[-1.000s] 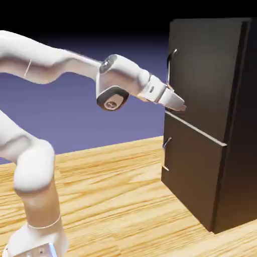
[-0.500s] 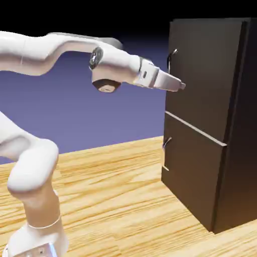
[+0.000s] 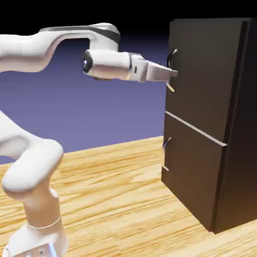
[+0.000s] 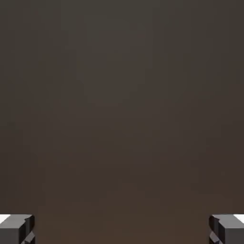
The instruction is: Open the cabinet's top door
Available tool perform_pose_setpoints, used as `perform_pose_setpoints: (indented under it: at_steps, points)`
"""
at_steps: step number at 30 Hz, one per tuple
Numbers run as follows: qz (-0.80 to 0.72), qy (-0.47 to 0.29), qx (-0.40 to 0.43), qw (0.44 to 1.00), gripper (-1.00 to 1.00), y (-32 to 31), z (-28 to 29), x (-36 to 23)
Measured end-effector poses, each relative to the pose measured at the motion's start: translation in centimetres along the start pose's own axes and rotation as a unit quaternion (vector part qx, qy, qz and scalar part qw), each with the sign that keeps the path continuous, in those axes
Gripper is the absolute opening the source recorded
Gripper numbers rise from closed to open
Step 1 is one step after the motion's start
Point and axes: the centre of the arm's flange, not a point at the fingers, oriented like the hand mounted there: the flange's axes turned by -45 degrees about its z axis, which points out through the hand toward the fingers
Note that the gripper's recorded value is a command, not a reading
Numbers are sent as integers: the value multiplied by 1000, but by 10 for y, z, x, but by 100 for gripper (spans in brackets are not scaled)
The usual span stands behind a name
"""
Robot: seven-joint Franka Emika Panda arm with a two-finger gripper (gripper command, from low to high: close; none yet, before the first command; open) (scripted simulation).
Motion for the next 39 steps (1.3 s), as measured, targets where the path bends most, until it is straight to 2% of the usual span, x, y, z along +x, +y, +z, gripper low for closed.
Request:
perform_pose_setpoints:
  at_steps: [20,24,25,39]
  points:
    - [-7,60,2,998,0,-102,23,-38]
    - [-7,60,2,998,0,-103,63,-33]
    - [-7,60,2,998,-100,-102,73,-32]
    - [-11,60,78,995,-100,-77,28,-37]
